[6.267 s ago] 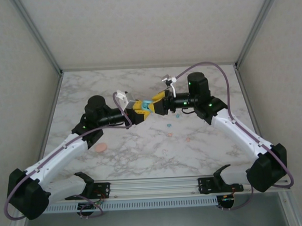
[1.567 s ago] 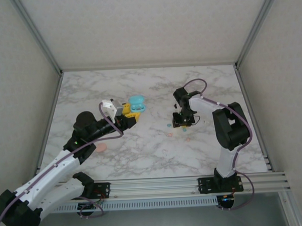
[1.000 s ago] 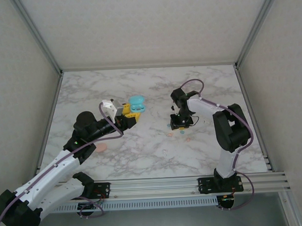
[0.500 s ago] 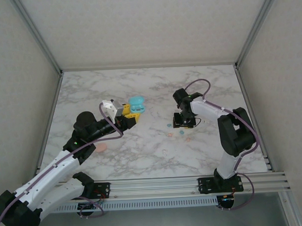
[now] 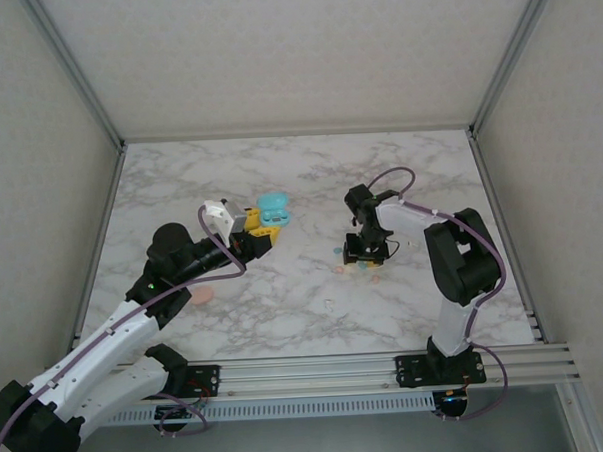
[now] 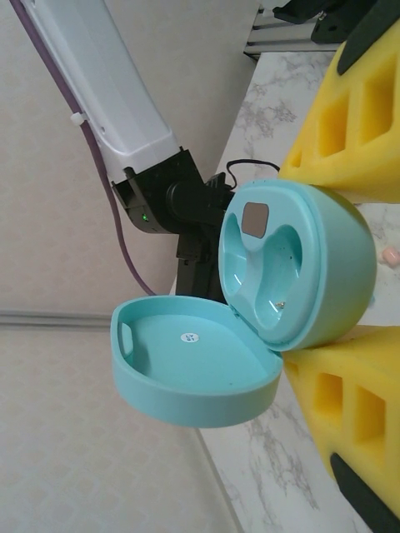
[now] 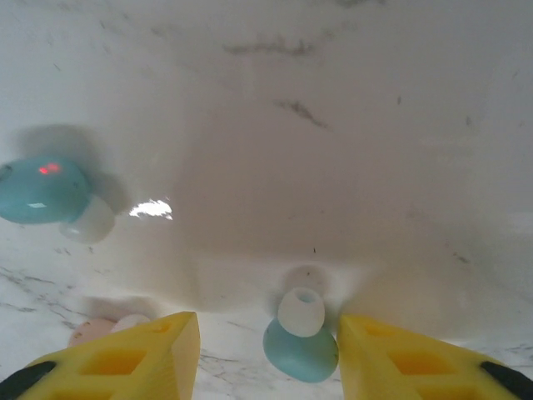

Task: Insert wireless bluetooth earbuds into charging case

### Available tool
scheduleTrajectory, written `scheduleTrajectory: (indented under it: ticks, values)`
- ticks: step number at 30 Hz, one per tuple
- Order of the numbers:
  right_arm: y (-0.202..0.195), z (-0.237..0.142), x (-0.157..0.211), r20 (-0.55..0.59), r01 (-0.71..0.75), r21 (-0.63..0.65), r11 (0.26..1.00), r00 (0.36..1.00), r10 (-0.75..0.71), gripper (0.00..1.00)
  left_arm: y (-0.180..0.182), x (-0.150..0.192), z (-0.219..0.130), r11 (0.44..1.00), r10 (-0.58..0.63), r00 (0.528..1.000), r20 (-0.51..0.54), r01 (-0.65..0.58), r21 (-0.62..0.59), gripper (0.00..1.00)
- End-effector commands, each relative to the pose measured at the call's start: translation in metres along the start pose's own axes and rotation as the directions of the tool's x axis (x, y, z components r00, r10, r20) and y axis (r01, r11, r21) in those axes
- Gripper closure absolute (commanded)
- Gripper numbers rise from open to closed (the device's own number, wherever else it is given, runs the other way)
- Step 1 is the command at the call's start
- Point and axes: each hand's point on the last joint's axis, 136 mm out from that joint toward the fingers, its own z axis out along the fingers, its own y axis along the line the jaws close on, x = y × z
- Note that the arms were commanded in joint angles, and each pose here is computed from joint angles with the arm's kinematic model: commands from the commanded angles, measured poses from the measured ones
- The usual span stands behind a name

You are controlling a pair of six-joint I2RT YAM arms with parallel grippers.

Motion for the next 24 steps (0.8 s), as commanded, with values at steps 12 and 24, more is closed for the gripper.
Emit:
scheduleTrajectory:
  ticks: [12, 24]
  values:
    - [0.036, -0.012, 0.013, -0.033, -0.044, -0.146, 0.988, 0.999, 0.039, 0.54, -0.005, -0.019, -0.002, 0.999, 0.035, 0.998, 0.046, -0.035, 0.002, 0.71]
    - [0.022, -0.054, -0.02, 0.157, 0.056, -0.04, 0.998, 0.986, -0.049, 0.55, -0.004, -0.02, -0.004, 0.999, 0.032, 0.998, 0.047, -0.032, -0.007, 0.71]
